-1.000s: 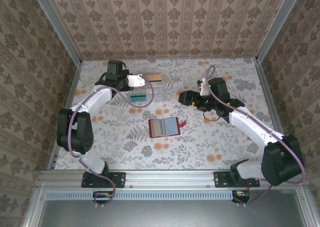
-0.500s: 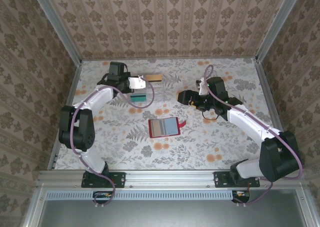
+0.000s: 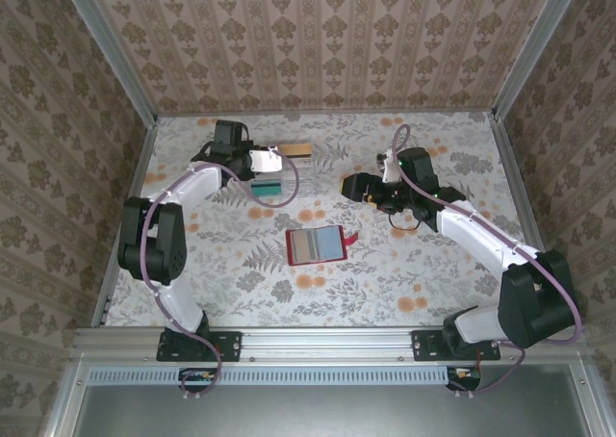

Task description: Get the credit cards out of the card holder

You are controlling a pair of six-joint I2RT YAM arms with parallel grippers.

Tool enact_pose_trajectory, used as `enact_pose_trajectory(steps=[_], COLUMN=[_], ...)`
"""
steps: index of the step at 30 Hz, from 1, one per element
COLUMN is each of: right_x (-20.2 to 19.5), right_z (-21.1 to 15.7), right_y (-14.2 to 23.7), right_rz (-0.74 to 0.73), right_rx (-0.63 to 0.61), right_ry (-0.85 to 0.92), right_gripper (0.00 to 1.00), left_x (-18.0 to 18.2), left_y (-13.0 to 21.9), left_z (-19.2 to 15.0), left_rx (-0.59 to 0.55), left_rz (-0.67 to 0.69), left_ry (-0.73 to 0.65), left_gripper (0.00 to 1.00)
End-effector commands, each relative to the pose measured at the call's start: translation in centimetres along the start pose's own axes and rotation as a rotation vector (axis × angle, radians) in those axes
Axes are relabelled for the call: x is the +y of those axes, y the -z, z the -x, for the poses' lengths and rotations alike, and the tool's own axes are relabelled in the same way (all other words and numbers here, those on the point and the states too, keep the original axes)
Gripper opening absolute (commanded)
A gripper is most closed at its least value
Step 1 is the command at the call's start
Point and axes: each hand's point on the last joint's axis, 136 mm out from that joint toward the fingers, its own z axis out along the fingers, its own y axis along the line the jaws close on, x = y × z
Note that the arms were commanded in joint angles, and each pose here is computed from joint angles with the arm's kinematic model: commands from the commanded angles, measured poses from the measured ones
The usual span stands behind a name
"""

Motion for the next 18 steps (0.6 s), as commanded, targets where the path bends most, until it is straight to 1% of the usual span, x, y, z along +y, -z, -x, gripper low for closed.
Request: enact_pose_trajectory(steps=[1,4,5,8,12,18], right_x=[0.2,0.2,0.3,0.2,0.2,0.2], right_z=[0.8,0.7,0.7,0.7,0.6,0.5], right_y=[0.1,0.1,0.2,0.1,0.1,0.2], right_rz=[0.006,0.008,0.009,0.011,0.016,0.018], right_rx=[-0.016,-0.016,-0.016,-0.016,-0.013,-0.013], right_ry=[-0.004,-0.007,-0.006,-0.011,-0.017,-0.019], right_gripper=[1.00,1.00,1.00,1.00,1.00,1.00], left_x=[2.1,3.1,3.3,4.1,4.7,5.1], left_y=[0.0,-0.1,-0.1,-0.1,-0.3,-1.0], left_z=[0.6,0.3,0.2,0.1,-0.1,-0.6], left_rx=[-0.002,0.021,0.024,0.037,0.054,0.076], left_rz=[0.061,0.108,0.117,0.152,0.174,0.182], left_ry=[-0.010,0.006,0.006,0.016,0.027,0.051], left_gripper=[0.30,0.31,0.34,0.35,0.36,0.40])
